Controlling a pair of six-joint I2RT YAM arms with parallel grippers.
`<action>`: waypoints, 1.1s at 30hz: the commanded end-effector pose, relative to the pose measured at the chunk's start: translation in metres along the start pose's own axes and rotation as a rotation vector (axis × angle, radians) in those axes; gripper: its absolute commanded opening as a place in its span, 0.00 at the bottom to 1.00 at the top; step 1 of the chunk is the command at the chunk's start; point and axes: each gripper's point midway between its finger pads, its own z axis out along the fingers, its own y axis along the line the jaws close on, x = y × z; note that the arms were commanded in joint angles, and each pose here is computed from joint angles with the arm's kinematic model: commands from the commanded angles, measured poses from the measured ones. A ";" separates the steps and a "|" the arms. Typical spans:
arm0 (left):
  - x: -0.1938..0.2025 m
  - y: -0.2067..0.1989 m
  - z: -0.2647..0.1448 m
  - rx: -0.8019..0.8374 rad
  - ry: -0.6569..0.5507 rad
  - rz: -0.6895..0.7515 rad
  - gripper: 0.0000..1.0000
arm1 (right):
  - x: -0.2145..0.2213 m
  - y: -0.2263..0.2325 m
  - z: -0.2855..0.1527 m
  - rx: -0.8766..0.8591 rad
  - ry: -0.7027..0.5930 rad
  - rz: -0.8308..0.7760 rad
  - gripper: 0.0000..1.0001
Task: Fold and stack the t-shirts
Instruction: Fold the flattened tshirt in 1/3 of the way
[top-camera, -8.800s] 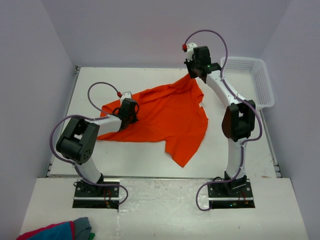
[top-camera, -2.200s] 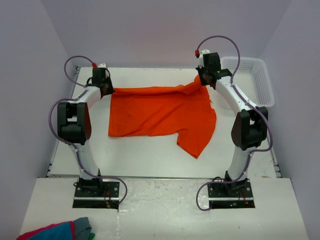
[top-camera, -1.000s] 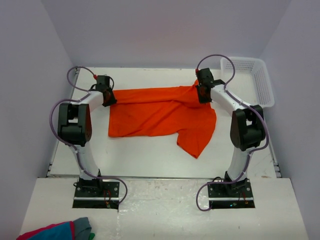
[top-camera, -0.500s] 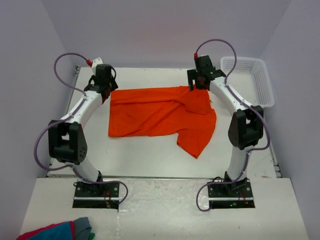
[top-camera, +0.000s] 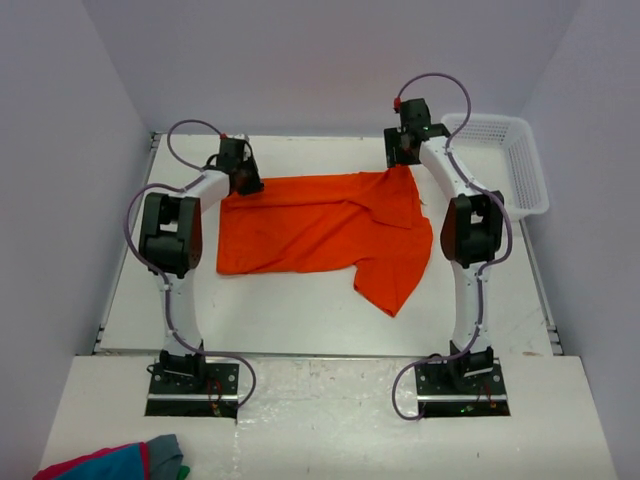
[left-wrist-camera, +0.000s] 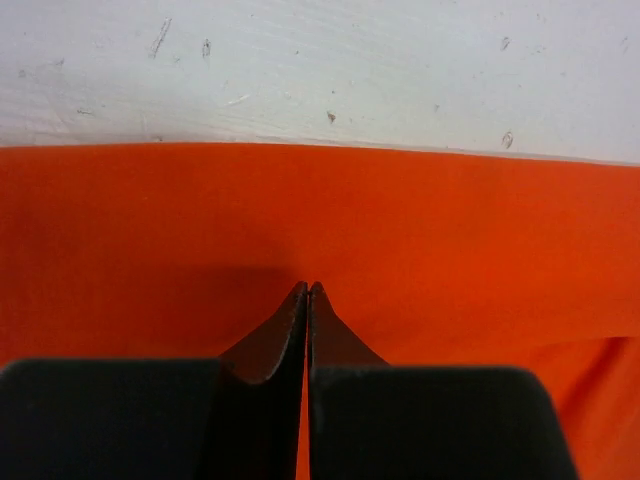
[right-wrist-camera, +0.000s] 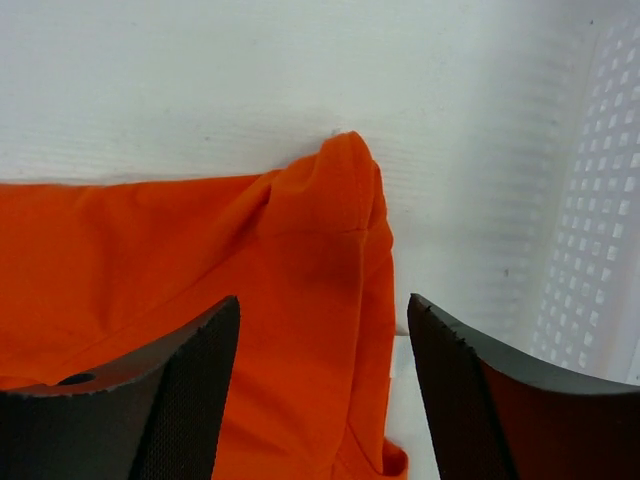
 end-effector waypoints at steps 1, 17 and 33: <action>-0.031 -0.017 -0.009 0.102 -0.064 0.020 0.00 | -0.024 -0.017 -0.011 -0.028 -0.051 0.020 0.68; -0.014 0.010 0.002 0.051 -0.021 -0.014 0.00 | -0.009 -0.009 0.025 -0.195 -0.001 0.078 0.48; 0.002 0.026 0.010 -0.005 0.016 -0.008 0.00 | 0.003 -0.013 0.050 -0.190 0.028 0.107 0.31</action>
